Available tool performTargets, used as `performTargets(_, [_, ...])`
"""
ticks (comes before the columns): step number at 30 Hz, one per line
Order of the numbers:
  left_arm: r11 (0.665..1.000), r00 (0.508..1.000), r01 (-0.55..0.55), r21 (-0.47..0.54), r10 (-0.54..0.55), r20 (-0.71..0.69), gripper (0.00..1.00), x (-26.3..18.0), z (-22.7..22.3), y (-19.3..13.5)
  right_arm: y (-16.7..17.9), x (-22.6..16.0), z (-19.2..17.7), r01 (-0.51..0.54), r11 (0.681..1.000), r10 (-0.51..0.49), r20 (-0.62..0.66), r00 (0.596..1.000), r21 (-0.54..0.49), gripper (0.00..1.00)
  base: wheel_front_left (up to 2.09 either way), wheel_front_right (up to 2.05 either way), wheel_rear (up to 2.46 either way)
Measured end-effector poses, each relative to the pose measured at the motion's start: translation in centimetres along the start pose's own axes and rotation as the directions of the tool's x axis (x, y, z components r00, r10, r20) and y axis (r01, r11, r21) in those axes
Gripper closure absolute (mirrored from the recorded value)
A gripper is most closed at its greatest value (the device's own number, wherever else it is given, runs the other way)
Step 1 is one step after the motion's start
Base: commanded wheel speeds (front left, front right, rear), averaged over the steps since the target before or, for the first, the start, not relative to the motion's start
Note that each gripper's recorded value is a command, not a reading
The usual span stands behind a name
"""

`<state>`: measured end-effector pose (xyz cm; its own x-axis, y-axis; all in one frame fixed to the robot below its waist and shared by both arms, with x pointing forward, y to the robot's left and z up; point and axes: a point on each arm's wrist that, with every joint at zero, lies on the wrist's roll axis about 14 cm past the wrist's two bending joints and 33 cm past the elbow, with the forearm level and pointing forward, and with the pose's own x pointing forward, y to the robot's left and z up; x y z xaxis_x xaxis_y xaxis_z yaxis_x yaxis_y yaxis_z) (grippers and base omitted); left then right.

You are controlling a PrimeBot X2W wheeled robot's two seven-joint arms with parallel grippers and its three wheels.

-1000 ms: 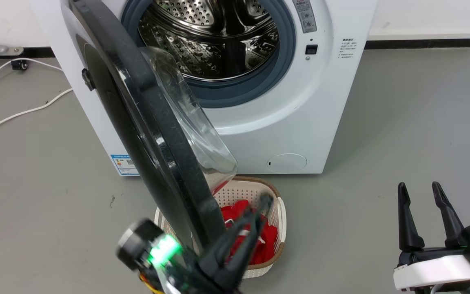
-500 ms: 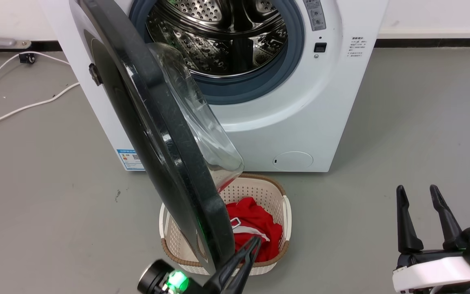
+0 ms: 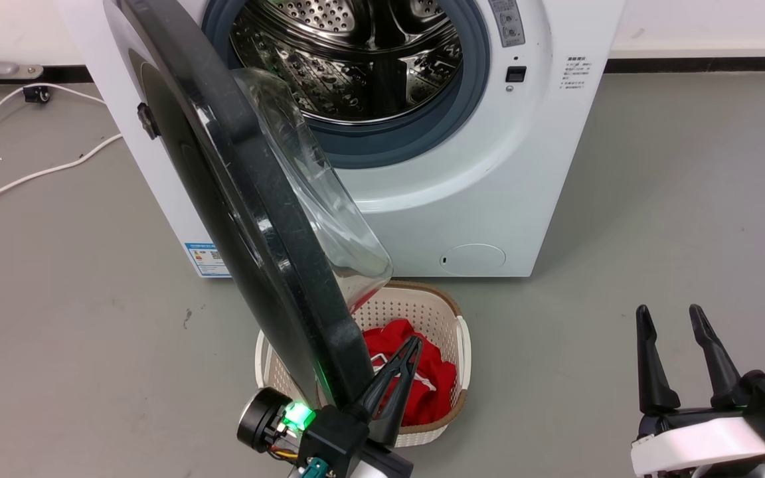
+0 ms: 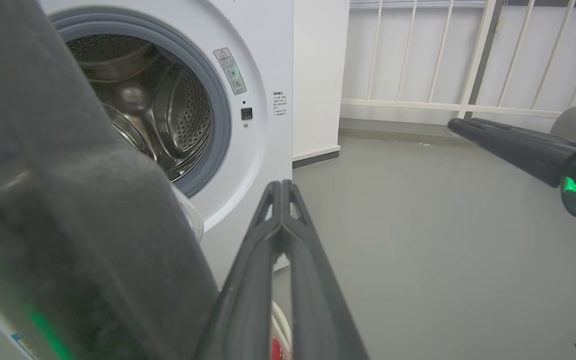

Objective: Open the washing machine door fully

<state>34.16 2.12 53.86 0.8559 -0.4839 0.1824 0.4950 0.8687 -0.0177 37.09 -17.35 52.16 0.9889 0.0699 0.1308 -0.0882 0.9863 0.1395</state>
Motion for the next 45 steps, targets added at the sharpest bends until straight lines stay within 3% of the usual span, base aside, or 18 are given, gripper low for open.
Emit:
performTargets(11, [0.997, 0.997, -0.074, -0.027, 0.074, -0.004, 1.00, -0.2, -0.1, 1.4, 0.3, 0.0, -0.7, -0.005, 1.000, 0.006, -0.020, 1.000, 0.022, 0.00, 0.00, 0.00, 0.00])
performTargets(26, [0.961, 0.959, -0.278, -0.010, 0.277, -0.054, 1.00, -6.0, -0.8, 4.8, 3.0, 1.7, -1.7, -0.088, 0.995, 0.090, -0.049, 0.995, 0.047, 0.00, 0.00, 0.00, 0.00])
performTargets(32, [0.890, 0.890, -0.454, 0.038, 0.455, -0.026, 1.00, -9.3, 0.5, 8.7, 6.1, 3.2, -2.9, -0.176, 0.982, 0.181, -0.084, 0.980, 0.063, 0.00, 0.00, 0.00, 0.00])
performTargets(45, [0.661, 0.672, -0.733, 0.162, 0.740, 0.018, 1.00, -17.9, 2.4, 16.5, 9.3, 4.2, -3.8, -0.261, 0.962, 0.269, -0.108, 0.957, 0.082, 0.00, 0.00, 0.00, 0.00])
